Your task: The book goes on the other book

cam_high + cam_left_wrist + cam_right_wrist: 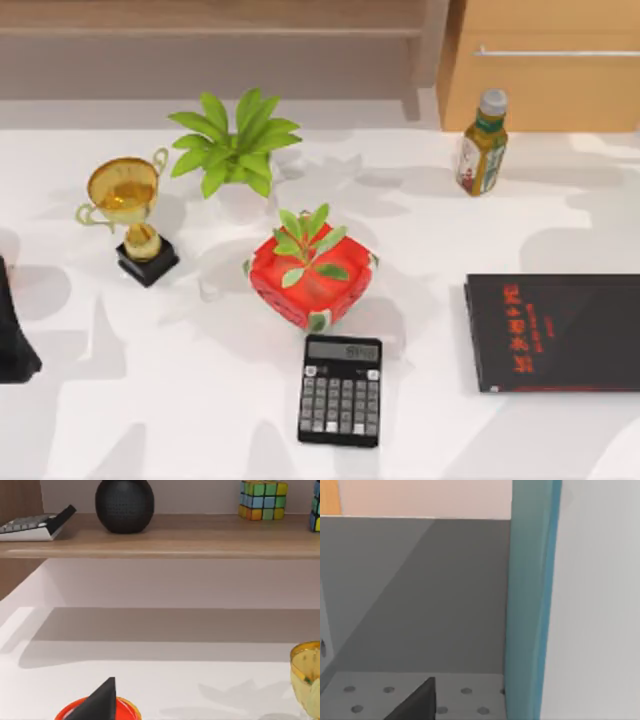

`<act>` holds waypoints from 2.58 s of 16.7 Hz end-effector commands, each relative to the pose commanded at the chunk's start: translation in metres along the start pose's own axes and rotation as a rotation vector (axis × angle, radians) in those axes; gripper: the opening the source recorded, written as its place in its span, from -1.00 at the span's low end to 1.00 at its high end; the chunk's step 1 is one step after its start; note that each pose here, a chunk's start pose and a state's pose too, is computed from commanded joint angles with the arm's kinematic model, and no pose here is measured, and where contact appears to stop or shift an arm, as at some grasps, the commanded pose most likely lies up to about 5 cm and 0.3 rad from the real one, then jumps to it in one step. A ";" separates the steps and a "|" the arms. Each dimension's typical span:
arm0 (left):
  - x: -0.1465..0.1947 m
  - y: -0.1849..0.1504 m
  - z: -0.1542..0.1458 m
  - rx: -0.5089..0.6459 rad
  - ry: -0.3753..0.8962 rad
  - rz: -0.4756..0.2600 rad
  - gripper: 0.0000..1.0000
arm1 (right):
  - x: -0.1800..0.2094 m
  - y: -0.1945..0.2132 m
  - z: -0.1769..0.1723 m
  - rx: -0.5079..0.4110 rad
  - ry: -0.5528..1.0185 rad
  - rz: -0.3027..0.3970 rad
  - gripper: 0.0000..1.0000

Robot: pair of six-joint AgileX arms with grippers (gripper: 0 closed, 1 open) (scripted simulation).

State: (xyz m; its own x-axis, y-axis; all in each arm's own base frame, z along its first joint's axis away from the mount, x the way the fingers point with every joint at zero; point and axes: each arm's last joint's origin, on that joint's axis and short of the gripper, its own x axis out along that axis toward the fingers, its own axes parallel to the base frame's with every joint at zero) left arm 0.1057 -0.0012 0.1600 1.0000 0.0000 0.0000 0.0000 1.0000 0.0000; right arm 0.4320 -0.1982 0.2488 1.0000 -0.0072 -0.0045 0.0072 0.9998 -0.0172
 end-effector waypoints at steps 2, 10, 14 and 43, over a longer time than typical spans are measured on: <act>0.000 0.000 0.000 0.000 0.000 0.000 1.00 | 0.001 0.002 -0.001 0.001 0.004 0.002 1.00; 0.000 0.000 0.000 0.000 0.000 0.000 1.00 | 0.030 0.000 0.000 0.000 0.000 0.000 1.00; 0.000 0.000 0.000 0.000 0.000 0.000 1.00 | 0.030 0.000 0.000 0.000 0.000 0.000 1.00; 0.000 0.000 0.000 0.000 0.000 0.000 1.00 | 0.020 -0.001 0.010 0.000 -0.002 -0.003 -1.00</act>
State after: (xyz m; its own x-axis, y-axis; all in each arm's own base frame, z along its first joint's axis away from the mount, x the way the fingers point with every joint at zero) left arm 0.1057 -0.0012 0.1600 1.0000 0.0000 0.0000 0.0000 1.0000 0.0000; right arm 0.4521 -0.1996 0.2587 0.9999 -0.0104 -0.0026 0.0103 0.9998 -0.0168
